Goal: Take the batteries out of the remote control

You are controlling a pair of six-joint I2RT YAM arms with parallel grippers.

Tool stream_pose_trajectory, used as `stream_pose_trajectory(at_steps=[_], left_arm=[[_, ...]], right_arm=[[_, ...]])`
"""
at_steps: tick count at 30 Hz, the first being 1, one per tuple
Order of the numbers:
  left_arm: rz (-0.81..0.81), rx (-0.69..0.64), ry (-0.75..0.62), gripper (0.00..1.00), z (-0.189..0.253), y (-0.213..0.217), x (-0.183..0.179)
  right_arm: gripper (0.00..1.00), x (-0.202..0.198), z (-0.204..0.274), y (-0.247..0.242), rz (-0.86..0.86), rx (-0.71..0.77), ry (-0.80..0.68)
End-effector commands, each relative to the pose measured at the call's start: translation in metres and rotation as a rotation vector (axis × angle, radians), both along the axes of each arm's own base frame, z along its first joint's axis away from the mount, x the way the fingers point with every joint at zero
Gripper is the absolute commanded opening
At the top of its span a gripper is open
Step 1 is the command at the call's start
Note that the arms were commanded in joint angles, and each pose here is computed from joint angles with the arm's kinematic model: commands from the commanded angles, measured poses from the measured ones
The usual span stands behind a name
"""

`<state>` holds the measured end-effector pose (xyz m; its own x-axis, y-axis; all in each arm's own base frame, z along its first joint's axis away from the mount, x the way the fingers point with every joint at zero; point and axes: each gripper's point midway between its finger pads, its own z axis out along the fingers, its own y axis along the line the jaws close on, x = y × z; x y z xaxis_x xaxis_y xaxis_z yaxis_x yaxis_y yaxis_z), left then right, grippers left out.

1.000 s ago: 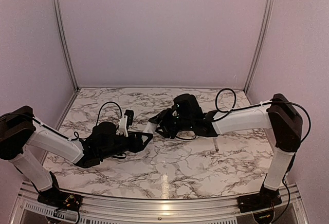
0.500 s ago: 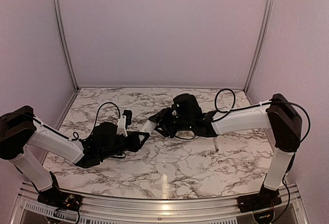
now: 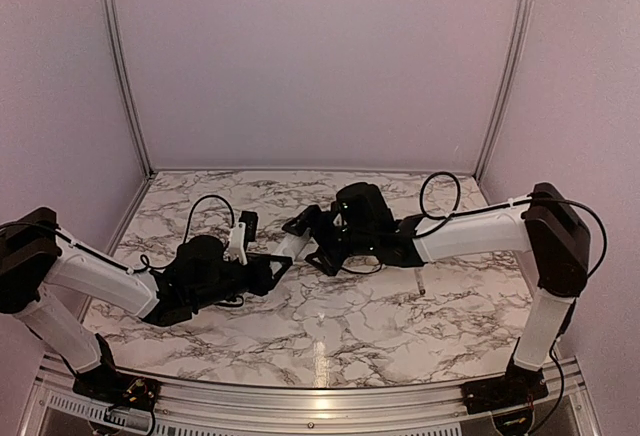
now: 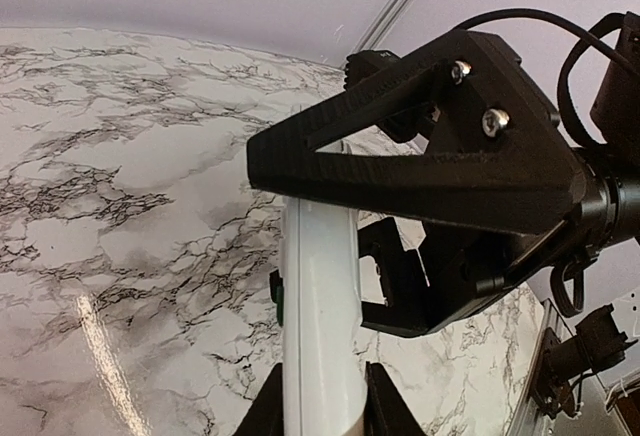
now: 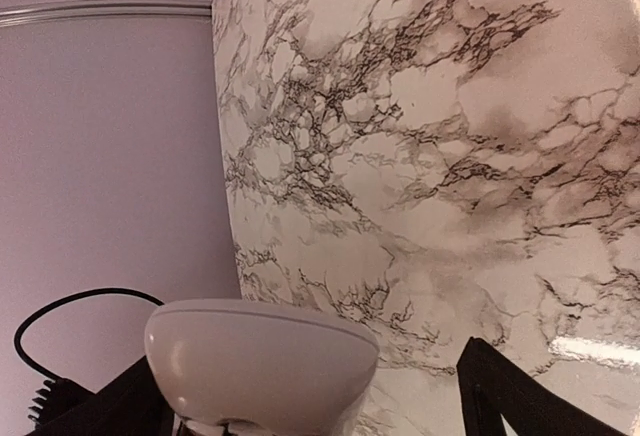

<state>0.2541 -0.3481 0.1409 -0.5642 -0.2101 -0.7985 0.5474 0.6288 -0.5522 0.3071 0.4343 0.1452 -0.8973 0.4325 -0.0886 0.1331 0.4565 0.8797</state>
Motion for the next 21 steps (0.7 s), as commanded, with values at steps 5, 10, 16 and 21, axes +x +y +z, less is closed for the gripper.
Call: stream_pose_trajectory(at_steps=[5,10,16,21], left_arm=[[-0.092,0.021,-0.091,0.00,0.038,0.002,-0.017],[-0.119,0.025,-0.112,0.00,0.053,0.007,-0.025],[-0.159,-0.016,-0.099,0.00,0.058,0.004,-0.032],[-0.211,-0.039,-0.104,0.03,0.054,-0.005,-0.037]], right_arm=[[0.95,-0.013,0.045,-0.019,0.150,-0.161,-0.345],[0.91,-0.026,0.052,-0.038,0.276,-0.283,-0.588],[0.90,-0.042,0.058,-0.072,0.353,-0.433,-0.745],[0.92,-0.054,0.047,-0.096,0.378,-0.502,-0.770]])
